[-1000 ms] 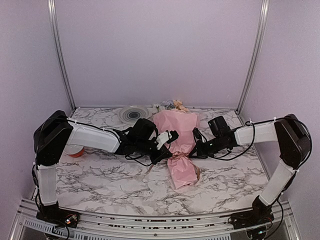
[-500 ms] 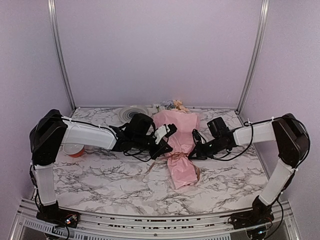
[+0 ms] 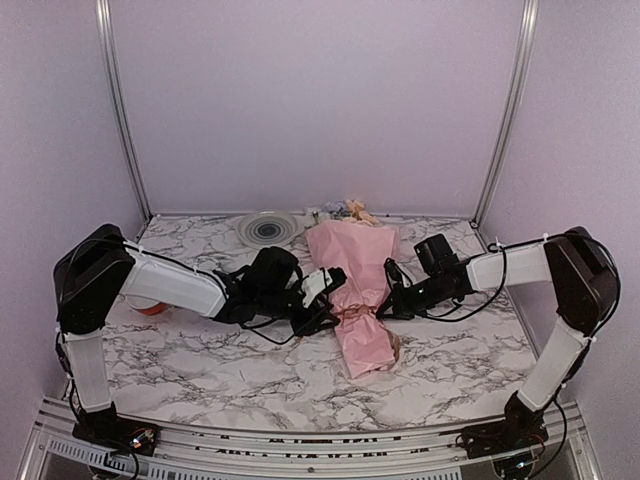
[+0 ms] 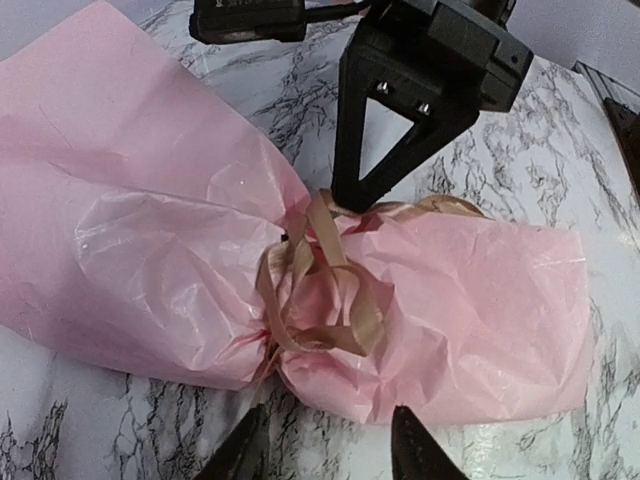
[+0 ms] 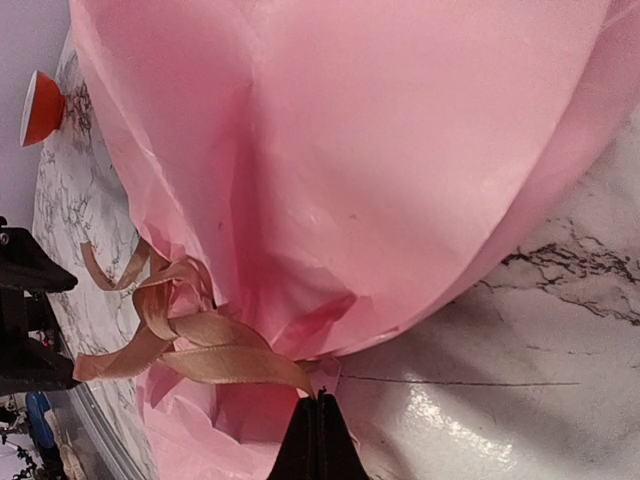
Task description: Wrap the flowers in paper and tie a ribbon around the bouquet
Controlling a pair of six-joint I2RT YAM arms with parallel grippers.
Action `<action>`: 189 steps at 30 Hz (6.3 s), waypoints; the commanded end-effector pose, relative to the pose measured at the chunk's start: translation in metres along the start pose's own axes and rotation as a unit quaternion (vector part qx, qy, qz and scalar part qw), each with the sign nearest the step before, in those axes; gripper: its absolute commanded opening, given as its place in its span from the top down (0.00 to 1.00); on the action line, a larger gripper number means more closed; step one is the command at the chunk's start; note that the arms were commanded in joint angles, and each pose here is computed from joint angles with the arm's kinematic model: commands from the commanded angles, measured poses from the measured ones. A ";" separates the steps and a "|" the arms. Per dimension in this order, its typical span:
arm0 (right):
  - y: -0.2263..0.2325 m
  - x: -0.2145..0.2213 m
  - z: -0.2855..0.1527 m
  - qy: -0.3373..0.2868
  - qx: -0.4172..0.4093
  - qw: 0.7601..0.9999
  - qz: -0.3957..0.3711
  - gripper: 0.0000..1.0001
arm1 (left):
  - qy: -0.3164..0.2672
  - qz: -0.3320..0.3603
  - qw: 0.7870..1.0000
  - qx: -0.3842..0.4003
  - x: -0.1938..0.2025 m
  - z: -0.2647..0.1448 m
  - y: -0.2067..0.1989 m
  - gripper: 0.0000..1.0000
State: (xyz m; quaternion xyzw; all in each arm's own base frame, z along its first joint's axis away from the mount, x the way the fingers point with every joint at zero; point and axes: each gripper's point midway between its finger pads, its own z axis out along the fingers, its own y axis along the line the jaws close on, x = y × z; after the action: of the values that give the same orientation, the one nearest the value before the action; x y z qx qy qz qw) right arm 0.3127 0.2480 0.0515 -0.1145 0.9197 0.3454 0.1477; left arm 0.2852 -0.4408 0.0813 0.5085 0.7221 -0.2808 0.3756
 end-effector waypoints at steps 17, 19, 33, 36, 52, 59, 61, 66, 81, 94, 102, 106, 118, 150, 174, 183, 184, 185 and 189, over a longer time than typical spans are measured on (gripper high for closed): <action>0.005 -0.007 -0.002 -0.004 -0.008 1.000 -0.016 1.00 | -0.062 0.068 0.996 -0.014 -0.023 0.023 -0.009 0.66; 0.004 -0.007 -0.002 -0.004 -0.008 1.000 -0.016 1.00 | -0.059 0.064 0.996 -0.016 -0.022 0.026 -0.007 0.70; 0.008 -0.009 -0.006 -0.010 -0.011 1.000 -0.020 1.00 | -0.111 0.053 0.992 0.015 -0.063 0.002 -0.022 1.00; 0.009 -0.009 -0.007 -0.012 -0.012 1.000 -0.022 1.00 | -0.120 0.038 0.992 0.017 -0.064 -0.006 -0.023 1.00; 0.010 -0.009 -0.006 -0.008 -0.016 1.000 -0.025 1.00 | -0.060 -0.086 0.994 0.021 0.008 -0.008 -0.010 1.00; 0.062 -0.002 -0.011 0.008 -0.125 0.989 -0.080 1.00 | -0.003 -0.104 0.994 0.030 0.036 0.002 -0.013 1.00; 0.084 0.006 -0.011 0.017 -0.150 0.983 -0.107 1.00 | 0.015 -0.109 0.993 0.032 0.042 0.007 -0.013 1.00; 0.102 0.012 -0.012 0.021 -0.169 0.980 -0.105 1.00 | 0.032 -0.120 0.992 0.035 0.049 0.012 -0.014 1.00; 0.072 0.008 0.028 0.036 -0.105 0.994 0.024 1.00 | 0.023 -0.122 0.992 0.034 0.043 0.014 -0.012 0.98; 0.054 -0.004 0.043 0.034 -0.052 0.997 0.036 1.00 | 0.015 -0.111 0.993 0.037 0.039 0.007 -0.014 0.92; 0.052 0.001 0.046 0.040 -0.043 0.998 0.034 1.00 | 0.005 -0.091 0.996 0.027 0.035 -0.011 -0.011 0.67; 0.053 0.003 0.044 0.039 -0.040 0.998 0.030 1.00 | -0.019 -0.062 0.997 0.042 0.015 -0.027 -0.013 0.53; 0.058 -0.001 0.037 0.019 -0.040 0.999 0.026 1.00 | 0.000 -0.024 0.997 -0.073 -0.022 0.019 0.028 0.74; 0.062 -0.003 0.039 0.006 -0.061 0.998 0.020 0.99 | -0.040 -0.055 0.991 -0.112 -0.037 0.006 0.031 0.58; 0.069 -0.003 0.039 0.016 -0.079 0.997 0.018 0.99 | -0.088 0.091 0.989 -0.082 -0.020 0.011 -0.014 0.62; 0.073 0.002 0.036 0.030 -0.087 0.996 0.012 0.96 | -0.056 0.089 0.986 -0.127 0.002 0.021 0.004 0.74; 0.074 0.002 0.036 0.032 -0.089 0.995 0.011 0.95 | -0.055 0.089 0.987 -0.125 0.004 0.022 0.003 0.74; 0.076 0.003 0.035 0.036 -0.092 0.995 0.009 0.94 | -0.055 0.088 0.987 -0.125 0.004 0.023 0.003 0.76; 0.077 0.001 0.027 0.041 -0.090 0.995 0.002 0.91 | -0.053 0.082 0.986 -0.135 0.005 0.020 0.007 0.85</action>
State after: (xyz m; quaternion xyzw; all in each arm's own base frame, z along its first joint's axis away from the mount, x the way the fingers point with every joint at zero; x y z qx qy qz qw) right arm 0.2897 0.3188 0.0515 -0.1150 0.9003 0.4113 0.0836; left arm 0.2882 -0.4518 0.0594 0.5082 0.6883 -0.1809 0.4851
